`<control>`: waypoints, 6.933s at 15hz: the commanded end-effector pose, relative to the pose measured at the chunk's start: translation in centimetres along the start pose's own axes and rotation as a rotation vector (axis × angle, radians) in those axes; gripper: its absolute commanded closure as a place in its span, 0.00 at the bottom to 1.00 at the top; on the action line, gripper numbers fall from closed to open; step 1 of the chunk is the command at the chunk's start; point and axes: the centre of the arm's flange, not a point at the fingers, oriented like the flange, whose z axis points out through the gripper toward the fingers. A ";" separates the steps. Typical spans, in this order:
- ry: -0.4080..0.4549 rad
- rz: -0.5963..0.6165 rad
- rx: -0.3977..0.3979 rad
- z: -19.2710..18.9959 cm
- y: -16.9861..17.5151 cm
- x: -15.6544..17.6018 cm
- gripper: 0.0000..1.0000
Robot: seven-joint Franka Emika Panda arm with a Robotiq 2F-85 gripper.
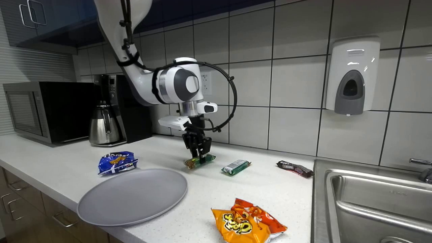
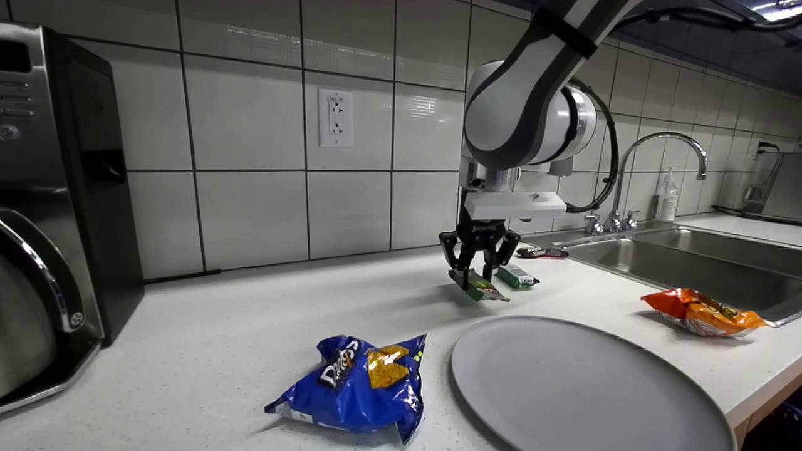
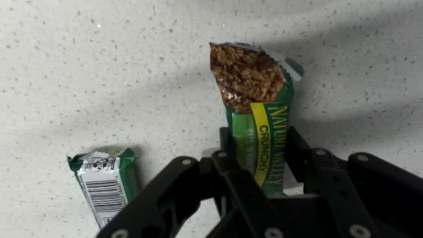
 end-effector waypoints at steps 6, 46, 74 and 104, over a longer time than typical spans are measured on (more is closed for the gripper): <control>-0.039 0.183 -0.043 -3.0 -0.7 -3.3 0.83; -0.087 0.715 -0.162 -3.1 -5.2 -14.6 0.83; -0.057 0.617 -0.124 -5.2 -0.2 -10.4 0.00; -0.071 0.197 -0.029 0.5 9.9 5.0 0.00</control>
